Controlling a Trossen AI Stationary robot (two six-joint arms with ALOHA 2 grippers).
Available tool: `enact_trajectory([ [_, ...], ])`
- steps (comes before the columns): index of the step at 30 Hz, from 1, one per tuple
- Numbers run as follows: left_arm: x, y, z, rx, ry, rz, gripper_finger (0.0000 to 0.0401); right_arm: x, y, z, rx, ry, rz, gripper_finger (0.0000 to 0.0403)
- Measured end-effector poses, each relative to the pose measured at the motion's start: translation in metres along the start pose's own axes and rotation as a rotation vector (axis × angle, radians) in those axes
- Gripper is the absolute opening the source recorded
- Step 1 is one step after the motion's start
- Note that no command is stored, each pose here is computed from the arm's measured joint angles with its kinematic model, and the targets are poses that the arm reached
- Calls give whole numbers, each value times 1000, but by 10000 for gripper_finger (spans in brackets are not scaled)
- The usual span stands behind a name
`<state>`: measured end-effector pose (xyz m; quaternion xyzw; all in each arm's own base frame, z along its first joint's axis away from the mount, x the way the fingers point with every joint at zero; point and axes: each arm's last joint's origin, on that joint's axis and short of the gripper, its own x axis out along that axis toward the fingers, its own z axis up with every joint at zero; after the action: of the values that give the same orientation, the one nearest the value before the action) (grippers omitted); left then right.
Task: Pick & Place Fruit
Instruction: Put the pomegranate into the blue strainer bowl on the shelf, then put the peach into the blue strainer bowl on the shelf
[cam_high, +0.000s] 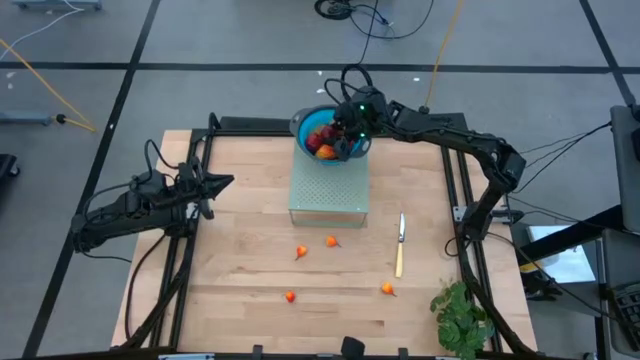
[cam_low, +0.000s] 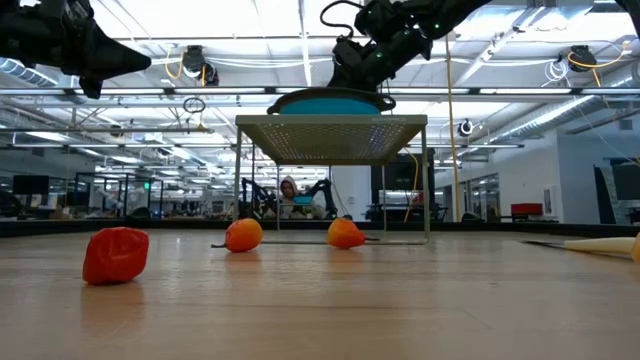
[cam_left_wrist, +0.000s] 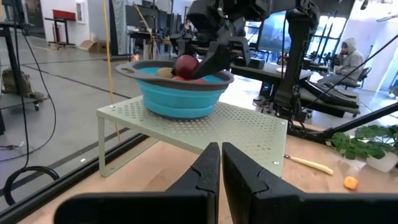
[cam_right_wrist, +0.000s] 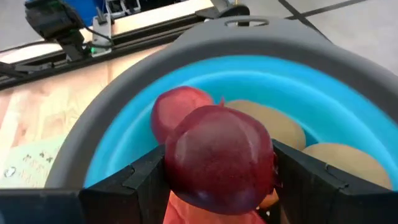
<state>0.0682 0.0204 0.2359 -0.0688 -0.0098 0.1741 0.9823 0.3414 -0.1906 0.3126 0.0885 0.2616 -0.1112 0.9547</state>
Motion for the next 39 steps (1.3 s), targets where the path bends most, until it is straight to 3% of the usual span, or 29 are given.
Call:
enact_trajectory([
  [13,0,0,0,0,0,0,17,0,0,-1,-74,10,-21,241],
  [24,0,0,0,-2,0,0,17,-2,2,2,-152,2,-72,317],
  [31,0,0,0,1,0,0,17,-33,23,20,-255,-77,-161,333],
  [39,0,0,0,6,0,0,17,-74,70,33,-298,-157,-231,324],
])
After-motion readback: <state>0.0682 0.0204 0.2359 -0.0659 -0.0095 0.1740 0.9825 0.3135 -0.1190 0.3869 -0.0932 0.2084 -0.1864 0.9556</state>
